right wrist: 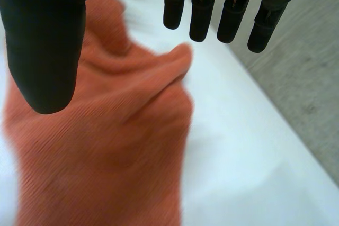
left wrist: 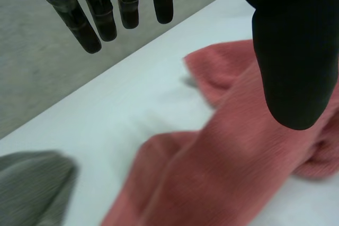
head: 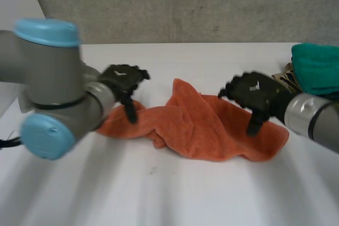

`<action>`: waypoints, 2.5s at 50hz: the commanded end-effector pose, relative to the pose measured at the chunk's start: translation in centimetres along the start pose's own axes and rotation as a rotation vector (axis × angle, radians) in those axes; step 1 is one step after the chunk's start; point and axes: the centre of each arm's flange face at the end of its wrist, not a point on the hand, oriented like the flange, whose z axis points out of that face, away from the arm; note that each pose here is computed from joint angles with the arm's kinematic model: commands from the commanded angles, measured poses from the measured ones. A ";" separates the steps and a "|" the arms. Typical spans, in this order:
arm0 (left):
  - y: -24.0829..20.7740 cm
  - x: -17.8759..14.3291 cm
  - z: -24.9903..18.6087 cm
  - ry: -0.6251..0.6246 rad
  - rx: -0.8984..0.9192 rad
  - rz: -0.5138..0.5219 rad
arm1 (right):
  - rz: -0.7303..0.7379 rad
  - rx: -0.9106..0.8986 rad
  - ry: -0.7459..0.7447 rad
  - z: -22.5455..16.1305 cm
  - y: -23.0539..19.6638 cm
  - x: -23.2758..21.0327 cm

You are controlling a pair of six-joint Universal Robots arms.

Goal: Fold the laundry.

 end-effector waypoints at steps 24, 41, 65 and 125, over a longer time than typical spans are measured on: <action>7.5 -0.8 4.4 0.108 -0.113 0.083 | -0.611 0.145 -0.032 18.1 3.1 -4.2; -5.0 -6.6 7.7 -0.369 0.339 0.253 | -0.470 0.479 0.623 18.9 -5.3 6.4; 0.3 -3.0 3.3 -0.098 0.183 0.052 | -0.057 0.128 0.333 6.6 1.5 1.6; 7.5 -4.8 1.3 0.007 -0.074 -0.010 | -0.195 0.075 0.139 4.4 -4.5 4.6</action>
